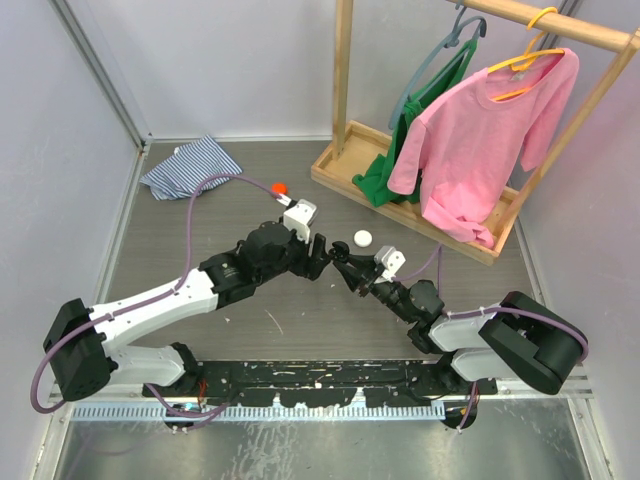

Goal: Insert the wireless bluetooth earbuds into the charging case
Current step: Close the charging case.

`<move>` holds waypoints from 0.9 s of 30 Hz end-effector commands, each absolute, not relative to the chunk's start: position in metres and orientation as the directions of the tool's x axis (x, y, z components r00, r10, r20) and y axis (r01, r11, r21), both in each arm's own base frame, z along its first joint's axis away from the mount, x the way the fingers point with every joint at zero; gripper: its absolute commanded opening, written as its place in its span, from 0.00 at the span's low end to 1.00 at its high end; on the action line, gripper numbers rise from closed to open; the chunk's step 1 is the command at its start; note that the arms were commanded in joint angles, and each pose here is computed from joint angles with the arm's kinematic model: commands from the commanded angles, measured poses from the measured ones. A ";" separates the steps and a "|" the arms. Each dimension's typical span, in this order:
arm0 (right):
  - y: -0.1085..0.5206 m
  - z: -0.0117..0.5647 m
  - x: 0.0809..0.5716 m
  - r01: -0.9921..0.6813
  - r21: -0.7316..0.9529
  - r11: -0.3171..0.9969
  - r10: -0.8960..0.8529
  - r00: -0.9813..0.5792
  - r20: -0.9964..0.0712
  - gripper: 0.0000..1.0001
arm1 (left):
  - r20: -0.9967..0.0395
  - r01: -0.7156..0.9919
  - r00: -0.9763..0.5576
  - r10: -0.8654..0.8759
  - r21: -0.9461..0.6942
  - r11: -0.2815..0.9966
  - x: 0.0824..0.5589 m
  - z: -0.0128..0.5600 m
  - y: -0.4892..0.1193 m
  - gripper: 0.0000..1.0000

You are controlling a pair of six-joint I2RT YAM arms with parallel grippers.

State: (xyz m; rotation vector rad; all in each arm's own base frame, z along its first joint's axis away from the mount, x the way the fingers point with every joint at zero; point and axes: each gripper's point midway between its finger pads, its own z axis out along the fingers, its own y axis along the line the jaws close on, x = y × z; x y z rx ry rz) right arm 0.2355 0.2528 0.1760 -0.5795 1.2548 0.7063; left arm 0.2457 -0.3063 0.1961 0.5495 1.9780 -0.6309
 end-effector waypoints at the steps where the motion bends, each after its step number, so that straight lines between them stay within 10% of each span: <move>1: 0.253 0.207 0.236 -0.752 -0.018 0.658 0.235 0.229 -0.945 0.13 | -0.918 0.658 -0.395 0.043 -0.250 0.710 0.248 0.233 -0.324 0.63; 27: 0.255 0.207 0.235 -0.759 -0.019 0.651 0.238 0.228 -0.944 0.13 | -0.903 0.672 -0.428 0.042 -0.287 0.682 0.244 0.240 -0.331 0.66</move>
